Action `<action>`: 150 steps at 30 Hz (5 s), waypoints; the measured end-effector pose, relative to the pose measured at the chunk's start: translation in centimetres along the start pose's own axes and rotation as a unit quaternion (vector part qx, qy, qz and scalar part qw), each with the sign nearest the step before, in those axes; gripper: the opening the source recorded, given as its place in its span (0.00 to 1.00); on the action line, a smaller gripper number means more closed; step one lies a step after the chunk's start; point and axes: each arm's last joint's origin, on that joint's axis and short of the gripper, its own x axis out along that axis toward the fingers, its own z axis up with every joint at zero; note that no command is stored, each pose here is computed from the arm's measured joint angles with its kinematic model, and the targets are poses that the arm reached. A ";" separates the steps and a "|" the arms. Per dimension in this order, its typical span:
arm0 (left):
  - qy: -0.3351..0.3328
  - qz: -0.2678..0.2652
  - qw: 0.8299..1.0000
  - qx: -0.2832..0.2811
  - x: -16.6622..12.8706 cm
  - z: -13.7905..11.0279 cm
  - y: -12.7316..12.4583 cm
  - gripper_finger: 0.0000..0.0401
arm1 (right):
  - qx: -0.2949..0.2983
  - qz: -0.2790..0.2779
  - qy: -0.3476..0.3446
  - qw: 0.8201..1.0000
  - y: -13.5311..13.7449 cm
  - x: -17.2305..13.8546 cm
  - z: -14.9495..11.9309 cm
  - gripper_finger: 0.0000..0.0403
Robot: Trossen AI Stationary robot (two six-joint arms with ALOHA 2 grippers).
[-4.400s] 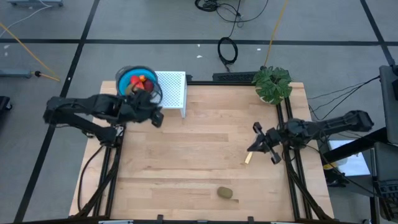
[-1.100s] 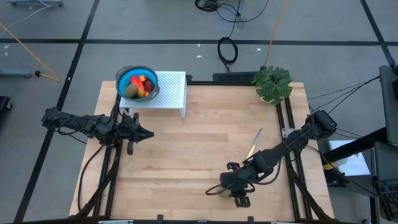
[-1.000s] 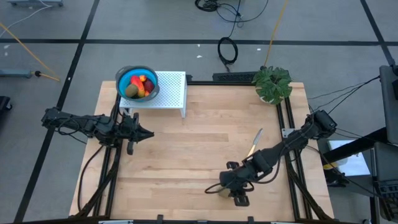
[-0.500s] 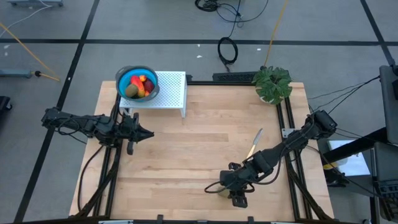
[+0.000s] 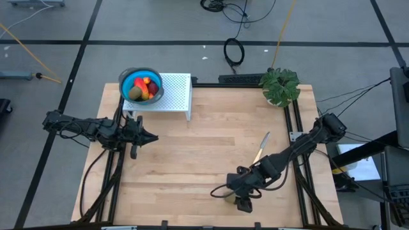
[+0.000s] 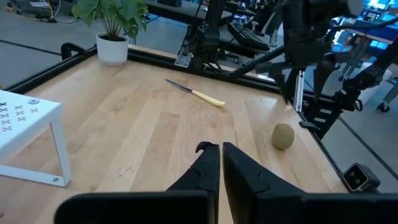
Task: Pick & Place Fruit
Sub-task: Put the kiwi into the blue strainer bowl on the shelf
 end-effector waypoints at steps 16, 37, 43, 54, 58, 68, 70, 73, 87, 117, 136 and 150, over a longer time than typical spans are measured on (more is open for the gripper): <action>0.000 0.000 1.000 -0.001 0.0 0.0 0.0 0.04 | 0.000 -0.005 -0.013 1.000 -1.0 2.2 -1.8 0.92; 0.000 0.000 1.000 -0.012 0.0 0.0 0.0 0.01 | -0.020 0.038 0.007 0.999 -0.9 2.7 -2.4 0.92; 0.000 0.000 1.000 -0.013 0.0 0.0 0.0 0.05 | -0.027 0.038 0.007 0.999 -0.9 2.7 -2.5 0.92; 0.000 0.000 1.000 -0.014 0.0 0.0 0.0 0.02 | -0.058 -0.024 -0.053 0.997 -1.3 2.7 -2.1 0.92; 0.000 0.000 1.000 -0.016 0.0 0.0 0.0 0.05 | -0.057 -0.033 -0.051 0.997 -1.5 3.3 -2.0 0.92; -0.001 0.000 1.000 -0.022 0.0 0.0 0.0 0.00 | -0.053 -0.061 -0.026 0.996 -2.4 6.7 -2.4 0.92; -0.001 0.000 1.000 -0.022 0.0 0.0 0.0 0.01 | -0.052 -0.067 -0.019 0.996 -2.7 7.4 -2.6 0.92; -0.001 0.000 1.000 -0.024 0.0 0.0 0.0 0.04 | -0.052 -0.075 -0.009 0.996 -3.0 8.1 -2.8 0.92; -0.002 0.000 1.000 -0.025 0.0 0.0 0.0 0.02 | -0.082 -0.102 -0.019 0.991 -3.2 8.3 -2.8 0.89; -0.002 0.001 0.999 -0.036 0.0 0.0 0.0 0.06 | -0.074 -0.090 -0.064 0.991 -4.0 4.6 -0.4 0.45; -0.001 0.002 1.000 -0.031 0.0 0.0 0.0 0.06 | -0.059 -0.086 -0.351 0.930 -4.4 -6.4 4.6 0.45; -0.001 0.002 0.999 -0.039 0.0 0.0 0.0 0.06 | -0.154 -0.106 -0.485 0.854 -5.6 -9.9 8.0 0.45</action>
